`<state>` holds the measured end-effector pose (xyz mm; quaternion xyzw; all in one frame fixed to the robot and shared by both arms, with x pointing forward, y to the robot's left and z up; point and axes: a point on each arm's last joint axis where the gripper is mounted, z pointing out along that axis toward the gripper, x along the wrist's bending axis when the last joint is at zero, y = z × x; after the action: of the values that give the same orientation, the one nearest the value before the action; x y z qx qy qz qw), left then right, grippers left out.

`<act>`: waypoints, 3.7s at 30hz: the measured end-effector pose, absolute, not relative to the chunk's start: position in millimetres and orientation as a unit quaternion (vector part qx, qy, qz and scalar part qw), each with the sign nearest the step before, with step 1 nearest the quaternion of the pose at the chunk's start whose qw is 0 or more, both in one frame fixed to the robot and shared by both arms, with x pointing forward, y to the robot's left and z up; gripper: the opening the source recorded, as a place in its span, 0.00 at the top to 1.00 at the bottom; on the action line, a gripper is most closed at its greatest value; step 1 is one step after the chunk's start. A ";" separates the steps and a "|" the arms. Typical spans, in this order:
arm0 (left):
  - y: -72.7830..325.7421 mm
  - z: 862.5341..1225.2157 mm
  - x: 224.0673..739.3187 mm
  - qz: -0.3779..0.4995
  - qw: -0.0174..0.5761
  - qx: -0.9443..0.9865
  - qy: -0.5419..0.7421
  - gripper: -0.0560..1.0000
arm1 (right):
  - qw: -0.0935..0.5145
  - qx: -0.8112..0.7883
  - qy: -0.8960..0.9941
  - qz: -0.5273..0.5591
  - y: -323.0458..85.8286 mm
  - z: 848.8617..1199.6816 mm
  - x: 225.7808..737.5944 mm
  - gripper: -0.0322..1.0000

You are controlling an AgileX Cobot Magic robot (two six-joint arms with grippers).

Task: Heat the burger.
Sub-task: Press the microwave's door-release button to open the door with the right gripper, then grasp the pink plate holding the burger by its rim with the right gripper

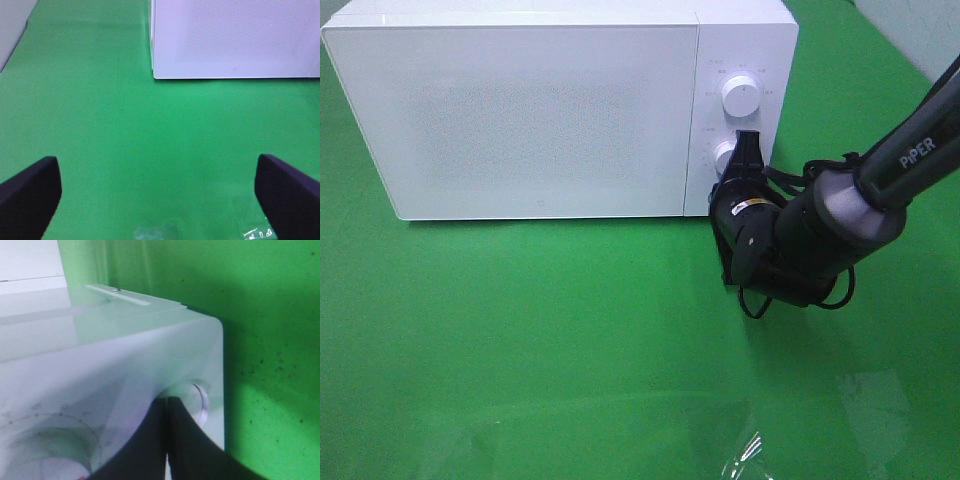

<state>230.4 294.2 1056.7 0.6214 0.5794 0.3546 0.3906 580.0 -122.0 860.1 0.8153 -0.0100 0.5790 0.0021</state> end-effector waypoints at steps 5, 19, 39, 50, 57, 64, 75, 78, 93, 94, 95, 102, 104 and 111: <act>294.2 1056.7 230.4 0.355 0.391 0.621 0.579 0.03 | 0.004 0.815 -0.013 0.580 -120.9 858.6 582.7 0.96; 294.2 1056.7 230.4 0.355 0.391 0.621 0.579 0.03 | 0.013 0.812 -0.022 0.583 -116.2 849.9 588.9 0.96; 294.3 1056.7 230.4 0.355 0.390 0.621 0.579 0.03 | 0.012 0.813 -0.022 0.582 -115.6 850.0 588.9 0.96; 294.3 1056.7 230.4 0.355 0.390 0.621 0.579 0.03 | 0.002 0.818 -0.026 0.574 -114.1 850.7 587.2 0.96; 294.3 1056.7 230.4 0.355 0.390 0.621 0.579 0.03 | -0.007 0.821 -0.025 0.570 -115.4 855.1 583.1 0.96; 294.3 1056.7 230.4 0.355 0.390 0.621 0.579 0.03 | -0.017 0.828 -0.004 0.560 -119.9 865.7 570.7 0.96; 294.3 1056.7 230.4 0.355 0.390 0.621 0.579 0.03 | -0.026 0.851 0.055 0.521 -125.3 876.6 549.0 0.96; 294.3 1056.7 230.4 0.355 0.390 0.621 0.579 0.03 | -0.025 0.853 0.088 0.515 -125.9 883.7 543.3 0.96; 294.3 1056.7 230.4 0.355 0.390 0.621 0.579 0.03 | 0.001 0.802 0.367 0.471 -114.1 928.9 521.9 0.96; 294.3 1056.7 230.4 0.355 0.390 0.621 0.579 0.03 | 0.001 0.802 0.367 0.471 -114.1 928.9 521.9 0.96; 294.3 1056.7 230.4 0.355 0.390 0.621 0.579 0.03 | 0.007 0.795 0.398 0.458 -113.9 930.5 518.9 0.96; 294.3 1056.7 230.4 0.355 0.390 0.621 0.579 0.03 | 0.024 0.760 0.507 0.406 -113.8 931.2 508.0 0.96; 294.3 1056.7 230.4 0.355 0.390 0.621 0.579 0.03 | 0.026 0.753 0.520 0.402 -114.0 933.0 506.5 0.96; 294.3 1056.7 230.4 0.355 0.390 0.621 0.579 0.03 | 0.031 0.701 0.617 0.356 -115.2 939.3 494.0 0.96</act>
<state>230.4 294.3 1056.7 0.6214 0.5794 0.3549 0.3902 494.0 -115.2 939.3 0.7014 0.6166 0.3561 0.0313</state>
